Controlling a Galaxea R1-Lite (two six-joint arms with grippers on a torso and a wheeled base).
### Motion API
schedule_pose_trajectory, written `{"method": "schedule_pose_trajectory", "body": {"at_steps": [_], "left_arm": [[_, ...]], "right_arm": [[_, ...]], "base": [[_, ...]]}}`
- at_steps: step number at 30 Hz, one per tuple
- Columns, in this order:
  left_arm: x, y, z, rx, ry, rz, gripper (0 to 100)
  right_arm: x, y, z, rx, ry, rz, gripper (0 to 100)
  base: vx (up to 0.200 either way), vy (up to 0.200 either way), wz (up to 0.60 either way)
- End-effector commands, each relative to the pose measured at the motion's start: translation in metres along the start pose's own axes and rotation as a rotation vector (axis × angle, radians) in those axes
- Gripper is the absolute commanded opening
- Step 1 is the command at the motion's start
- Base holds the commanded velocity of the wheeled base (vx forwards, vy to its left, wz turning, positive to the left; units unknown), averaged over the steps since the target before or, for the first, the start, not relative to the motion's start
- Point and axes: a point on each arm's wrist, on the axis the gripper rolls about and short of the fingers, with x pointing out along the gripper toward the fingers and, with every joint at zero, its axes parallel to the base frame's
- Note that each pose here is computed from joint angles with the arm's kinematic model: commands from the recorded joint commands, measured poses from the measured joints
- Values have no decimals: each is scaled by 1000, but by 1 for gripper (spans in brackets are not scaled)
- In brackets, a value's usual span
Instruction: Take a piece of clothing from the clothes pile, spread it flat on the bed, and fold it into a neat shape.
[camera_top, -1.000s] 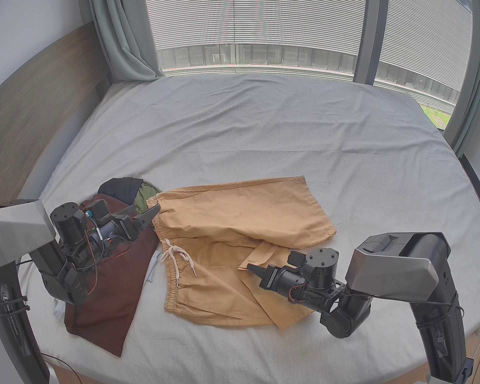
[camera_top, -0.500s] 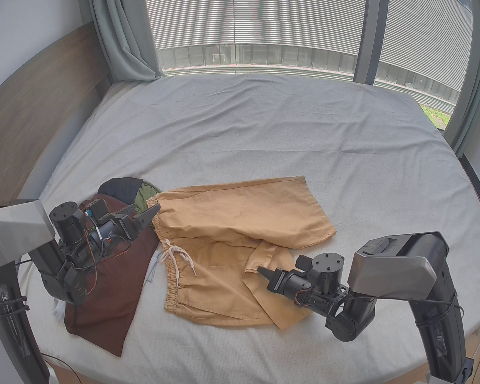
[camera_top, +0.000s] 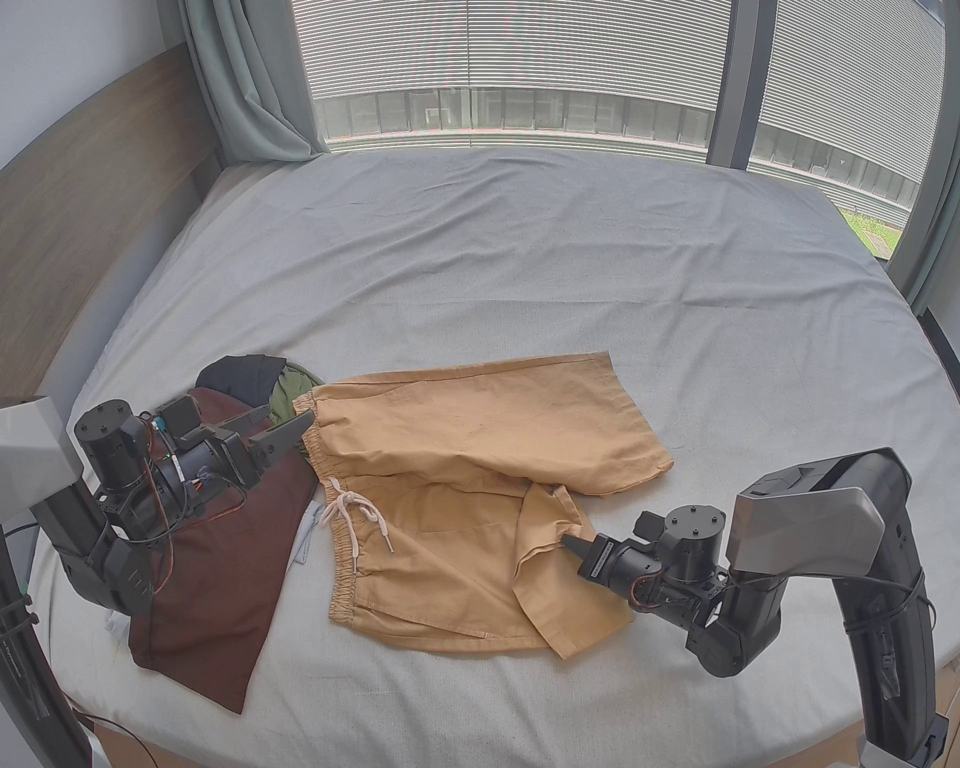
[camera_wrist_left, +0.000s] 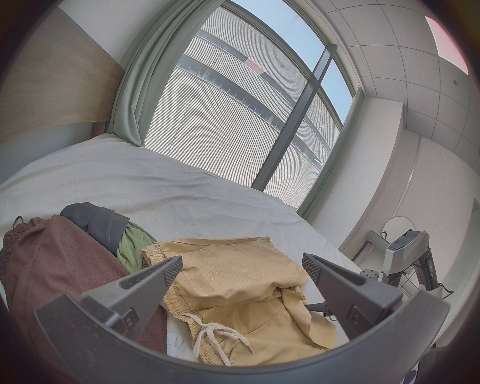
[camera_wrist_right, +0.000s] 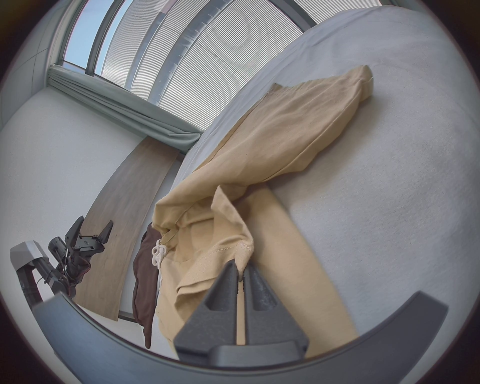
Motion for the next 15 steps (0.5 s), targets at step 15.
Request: {"method": "schedule_pose_trajectory", "body": {"at_steps": [15], "left_arm": [[-3,2,4,7,-13,9,100]], "right_arm": [[-17,-31,29,29,-64,-97,0]], "base": [[0,0,0]]}}
